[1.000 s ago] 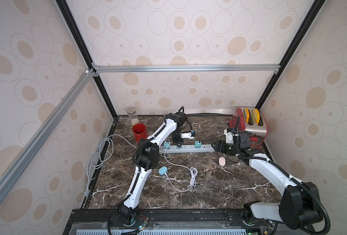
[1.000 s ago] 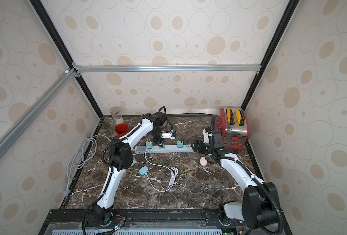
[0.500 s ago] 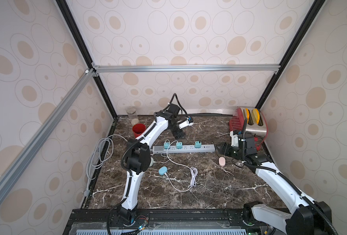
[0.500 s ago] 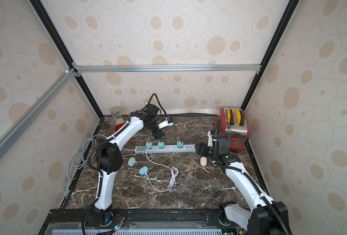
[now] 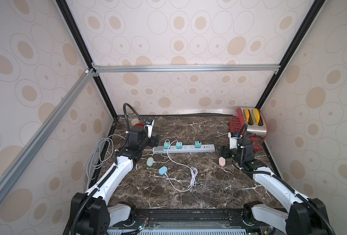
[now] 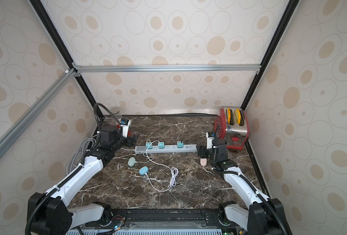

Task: Charge the bluetooth headset
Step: Reset both arms

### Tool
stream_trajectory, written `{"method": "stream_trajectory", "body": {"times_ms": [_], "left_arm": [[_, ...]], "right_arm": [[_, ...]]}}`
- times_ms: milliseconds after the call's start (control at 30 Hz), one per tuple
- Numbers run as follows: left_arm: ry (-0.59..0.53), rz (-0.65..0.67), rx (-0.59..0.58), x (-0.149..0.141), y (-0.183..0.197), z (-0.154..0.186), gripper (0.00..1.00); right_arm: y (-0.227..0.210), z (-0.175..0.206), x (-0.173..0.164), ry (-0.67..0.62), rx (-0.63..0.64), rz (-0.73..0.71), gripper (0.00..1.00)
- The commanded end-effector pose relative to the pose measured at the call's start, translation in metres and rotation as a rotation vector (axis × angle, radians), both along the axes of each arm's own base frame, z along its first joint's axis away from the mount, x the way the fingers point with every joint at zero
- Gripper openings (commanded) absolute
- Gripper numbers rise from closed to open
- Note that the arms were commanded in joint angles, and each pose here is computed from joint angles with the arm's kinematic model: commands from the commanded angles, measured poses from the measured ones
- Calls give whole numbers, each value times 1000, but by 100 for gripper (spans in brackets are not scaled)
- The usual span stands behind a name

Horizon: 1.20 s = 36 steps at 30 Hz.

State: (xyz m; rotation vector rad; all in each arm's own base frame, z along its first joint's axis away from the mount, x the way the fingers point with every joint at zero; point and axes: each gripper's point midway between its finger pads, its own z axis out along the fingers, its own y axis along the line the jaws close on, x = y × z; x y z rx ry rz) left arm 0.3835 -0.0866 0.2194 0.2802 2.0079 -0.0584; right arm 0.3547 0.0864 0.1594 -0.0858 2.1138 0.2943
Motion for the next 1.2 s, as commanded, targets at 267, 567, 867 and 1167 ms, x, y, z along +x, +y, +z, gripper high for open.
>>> {"method": "stream_trajectory", "body": {"times_ms": [267,567,867,1167], "left_arm": [[-203,608,79,-31,132,-52,95],[-166,637,84,-8,157,-93,96],[-136,589,55,5,154,-117,97],[-121,560,60,7,150,-119,99]], "right_arm": [[-66,-16,34,-95,-202,-174,86],[-83,-47,33,-135,-246,-213,88],[-79,-70,38,-218,-203,-202,87],[-81,-73,44,-161,-212,-211,88]]}}
